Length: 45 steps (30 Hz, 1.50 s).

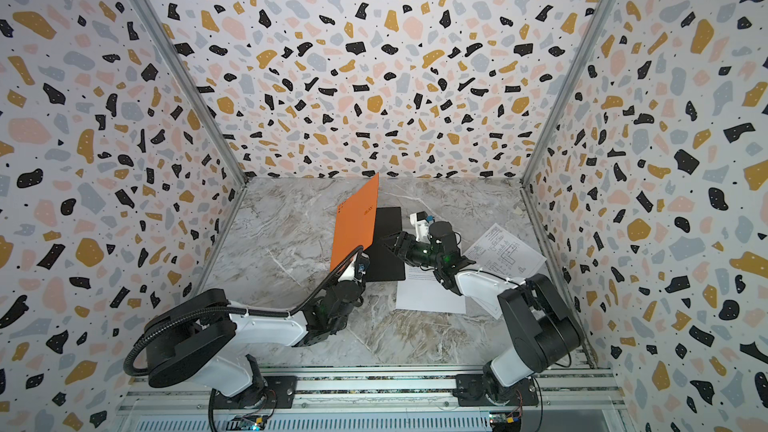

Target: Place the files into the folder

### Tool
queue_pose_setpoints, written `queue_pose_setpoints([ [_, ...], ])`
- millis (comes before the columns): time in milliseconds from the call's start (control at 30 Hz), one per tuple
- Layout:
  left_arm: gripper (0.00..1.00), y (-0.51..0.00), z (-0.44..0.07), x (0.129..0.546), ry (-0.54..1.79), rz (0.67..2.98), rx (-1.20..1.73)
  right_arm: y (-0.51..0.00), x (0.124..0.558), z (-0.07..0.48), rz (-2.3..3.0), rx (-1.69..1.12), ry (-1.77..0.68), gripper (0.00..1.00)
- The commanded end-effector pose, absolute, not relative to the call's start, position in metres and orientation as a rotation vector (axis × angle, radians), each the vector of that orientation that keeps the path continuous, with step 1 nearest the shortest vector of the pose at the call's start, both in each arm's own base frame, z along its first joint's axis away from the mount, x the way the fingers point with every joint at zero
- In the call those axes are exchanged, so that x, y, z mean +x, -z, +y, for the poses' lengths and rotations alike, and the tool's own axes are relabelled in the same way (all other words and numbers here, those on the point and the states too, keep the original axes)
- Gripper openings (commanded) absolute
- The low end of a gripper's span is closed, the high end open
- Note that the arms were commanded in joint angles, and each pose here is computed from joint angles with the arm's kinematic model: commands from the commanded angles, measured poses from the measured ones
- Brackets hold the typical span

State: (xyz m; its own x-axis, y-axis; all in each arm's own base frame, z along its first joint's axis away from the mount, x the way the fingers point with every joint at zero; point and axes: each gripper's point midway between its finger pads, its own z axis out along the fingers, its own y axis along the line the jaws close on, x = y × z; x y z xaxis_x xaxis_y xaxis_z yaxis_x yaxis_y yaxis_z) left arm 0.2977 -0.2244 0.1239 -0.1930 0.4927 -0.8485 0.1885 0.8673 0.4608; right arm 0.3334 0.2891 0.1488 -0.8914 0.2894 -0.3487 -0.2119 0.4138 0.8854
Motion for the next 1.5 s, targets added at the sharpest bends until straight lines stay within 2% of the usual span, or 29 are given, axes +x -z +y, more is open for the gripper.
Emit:
queue_pose_setpoints([
  [0,0.00,-0.142,-0.220,0.298,-0.202,1.736,0.394,-0.109,0.337,0.293,2.352,0.053,-1.442,0.73],
  [367,0.00,-0.151,-0.171,0.297,-0.049,1.710,0.113,-0.027,0.344,0.280,2.653,0.127,-1.144,0.68],
  [700,0.01,-0.160,-0.129,0.300,0.024,1.687,-0.083,-0.011,0.344,0.275,2.726,0.136,-1.049,0.64],
  [800,0.10,-0.157,-0.116,0.301,0.015,1.694,-0.137,-0.007,0.343,0.274,2.735,0.139,-1.040,0.62],
  [967,0.38,-0.152,-0.091,0.300,-0.012,1.712,-0.244,-0.002,0.342,0.273,2.751,0.123,-1.022,0.61],
  [1067,0.67,-0.149,-0.078,0.298,-0.043,1.719,-0.310,0.001,0.340,0.273,2.757,0.125,-1.026,0.60],
  [1133,0.93,-0.149,-0.072,0.298,-0.081,1.729,-0.354,0.000,0.341,0.275,2.753,0.122,-1.039,0.60],
  [1167,1.00,-0.149,-0.069,0.298,-0.098,1.737,-0.372,0.000,0.340,0.275,2.752,0.123,-1.043,0.61],
  [1333,0.99,-0.157,-0.059,0.297,-0.168,1.761,-0.473,-0.004,0.343,0.277,2.732,0.112,-1.056,0.61],
  [1467,1.00,-0.164,-0.062,0.297,-0.124,1.786,-0.496,-0.013,0.347,0.280,2.693,0.085,-1.071,0.63],
])
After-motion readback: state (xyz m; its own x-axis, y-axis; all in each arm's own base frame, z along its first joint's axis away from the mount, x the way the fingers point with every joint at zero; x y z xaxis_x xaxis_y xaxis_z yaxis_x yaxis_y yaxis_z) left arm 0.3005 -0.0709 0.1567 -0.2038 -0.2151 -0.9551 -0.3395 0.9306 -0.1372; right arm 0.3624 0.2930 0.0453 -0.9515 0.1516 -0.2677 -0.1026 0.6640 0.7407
